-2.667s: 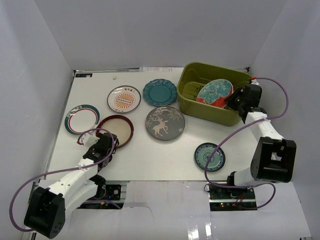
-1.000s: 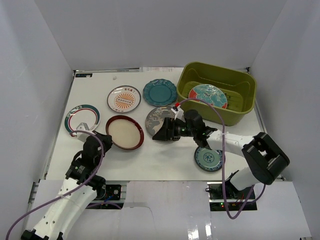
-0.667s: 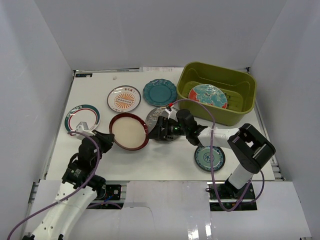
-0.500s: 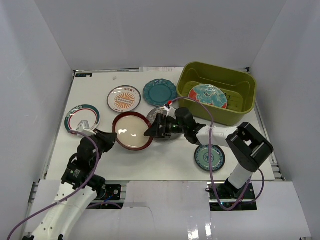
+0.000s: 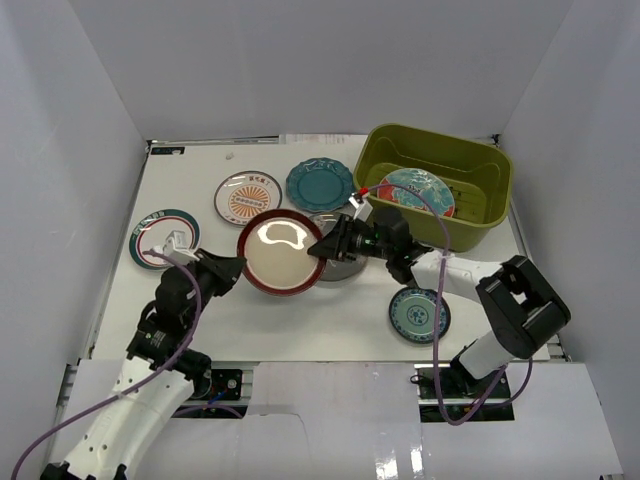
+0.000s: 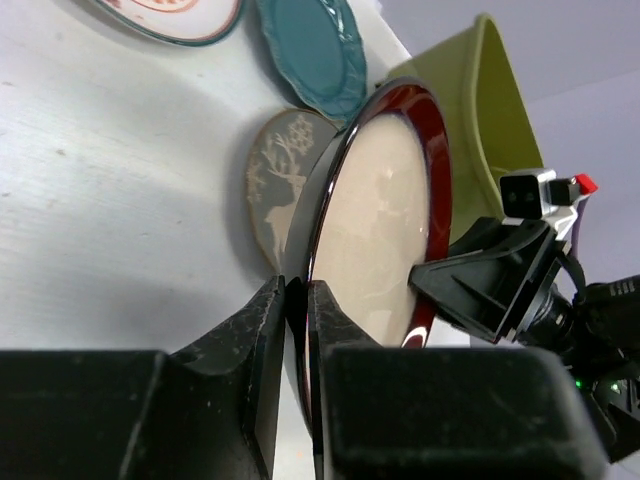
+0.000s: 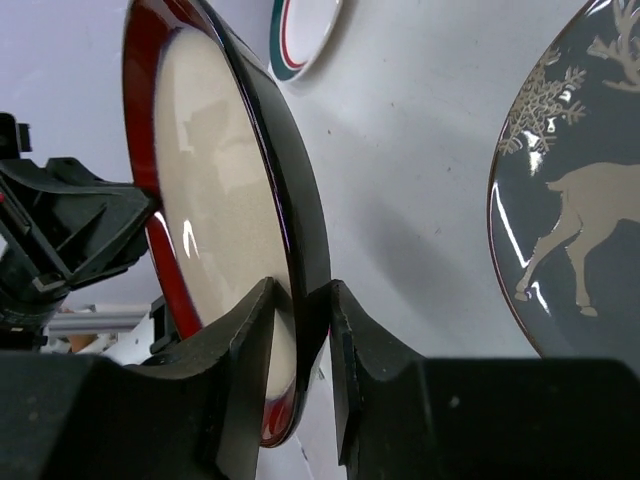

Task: Place the plates into the plastic bin on the countertop

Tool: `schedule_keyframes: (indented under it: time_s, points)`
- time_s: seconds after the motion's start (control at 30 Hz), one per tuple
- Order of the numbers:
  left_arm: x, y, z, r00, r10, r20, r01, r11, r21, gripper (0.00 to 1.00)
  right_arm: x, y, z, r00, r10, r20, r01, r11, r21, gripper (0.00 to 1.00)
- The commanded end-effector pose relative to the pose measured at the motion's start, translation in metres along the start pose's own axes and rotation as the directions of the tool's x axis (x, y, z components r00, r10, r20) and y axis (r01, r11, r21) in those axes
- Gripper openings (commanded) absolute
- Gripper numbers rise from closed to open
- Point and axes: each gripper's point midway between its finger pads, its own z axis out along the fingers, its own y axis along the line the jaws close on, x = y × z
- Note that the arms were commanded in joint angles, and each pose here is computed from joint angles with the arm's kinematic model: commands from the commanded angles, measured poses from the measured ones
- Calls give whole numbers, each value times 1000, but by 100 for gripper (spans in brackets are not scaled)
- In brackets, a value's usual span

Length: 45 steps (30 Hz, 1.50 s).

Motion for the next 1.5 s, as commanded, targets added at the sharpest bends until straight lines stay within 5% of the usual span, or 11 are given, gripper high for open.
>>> schedule_keyframes:
  time_s: [0.0,0.07,0.17,0.27,0.53,0.7,1.1,1.17,1.27,1.4,1.47]
  points:
    - [-26,-69,-5,999,-8,45,-4,969,247,23,-47,12,-23,984,-85,159,89,996,-16,8]
    - [-18,-75,0,999,50,-6,-47,965,257,54,-91,25,-51,953,-135,272,145,989,-15,8]
    - [-3,-66,22,989,120,-89,-100,975,197,71,-155,28,-103,889,-212,406,189,977,95,8]
    - [20,-46,51,969,158,-188,-134,982,133,72,-216,23,-167,789,-276,549,187,959,213,8]
    - [68,-17,107,925,139,-353,-117,990,83,72,-271,-62,-270,676,-291,677,-24,910,415,8]
    - [90,0,133,898,114,-426,-111,993,32,74,-281,-121,-285,680,-316,662,-142,828,542,8]
    - [127,27,176,863,66,-500,-101,994,-43,72,-279,-181,-294,739,-341,581,-223,690,689,9]
    - [135,38,183,856,57,-515,-110,991,-74,69,-275,-189,-296,748,-338,571,-233,672,703,15]
    - [141,42,192,855,46,-517,-107,990,-89,62,-267,-200,-295,771,-325,547,-242,644,725,39]
    - [145,48,201,860,49,-508,-118,988,-103,40,-266,-202,-301,782,-339,523,-242,608,756,78]
    - [147,53,202,862,51,-504,-127,985,-119,32,-268,-198,-303,783,-361,507,-229,591,773,88]
